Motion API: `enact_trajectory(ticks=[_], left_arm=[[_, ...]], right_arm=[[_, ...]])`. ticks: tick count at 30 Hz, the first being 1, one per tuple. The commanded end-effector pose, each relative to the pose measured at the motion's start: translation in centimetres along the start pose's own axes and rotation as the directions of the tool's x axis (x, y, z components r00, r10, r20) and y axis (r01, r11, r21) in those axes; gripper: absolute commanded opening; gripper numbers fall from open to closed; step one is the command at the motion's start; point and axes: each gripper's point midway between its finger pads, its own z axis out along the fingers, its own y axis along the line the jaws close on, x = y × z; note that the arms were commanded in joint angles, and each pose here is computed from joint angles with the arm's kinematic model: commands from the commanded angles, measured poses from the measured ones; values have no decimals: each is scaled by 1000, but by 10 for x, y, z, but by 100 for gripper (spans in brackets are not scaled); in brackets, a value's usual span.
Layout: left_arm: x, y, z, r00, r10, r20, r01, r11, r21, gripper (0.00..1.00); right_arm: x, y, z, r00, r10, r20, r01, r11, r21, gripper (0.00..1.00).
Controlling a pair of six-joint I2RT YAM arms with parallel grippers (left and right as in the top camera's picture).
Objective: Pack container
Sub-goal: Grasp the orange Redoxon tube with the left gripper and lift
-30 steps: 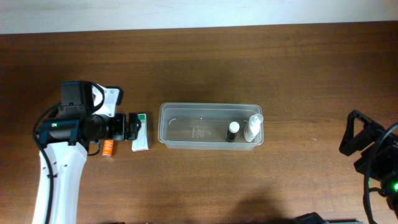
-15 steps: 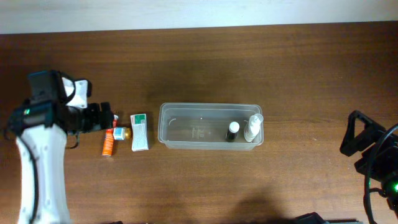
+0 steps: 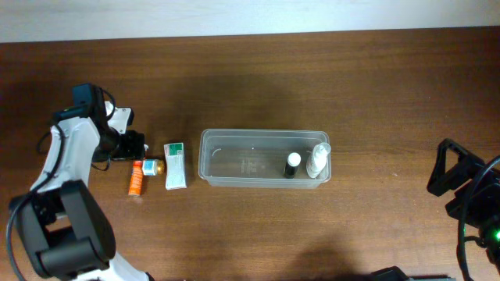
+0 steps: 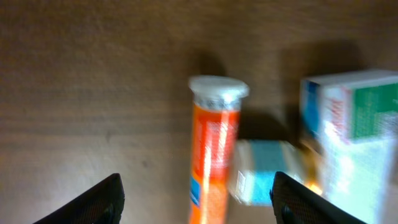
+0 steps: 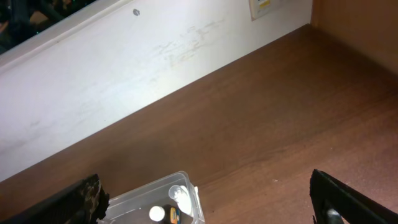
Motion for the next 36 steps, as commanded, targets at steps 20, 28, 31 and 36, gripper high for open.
enact_trajectory(ticks=[20,28,31,36], left_arm=[[33,5,60,973,69,-218,-69,998,11,40],[47,1,56,961,41,-274,-35,999,25,39],[49,0,54,958,37,-285,-30,999,28,30],[34,-1,27,965,32,-262,-22,999,42,25]], right_arm=[[-2,-3,1,1000,-7,11,7,1000,21,98],[-2,-3,1,1000,-7,11,7,1000,21,98],[-2,-3,1,1000,-7,11,7,1000,21,98],[-2,-3,1,1000,-7,11,7,1000,21,98]])
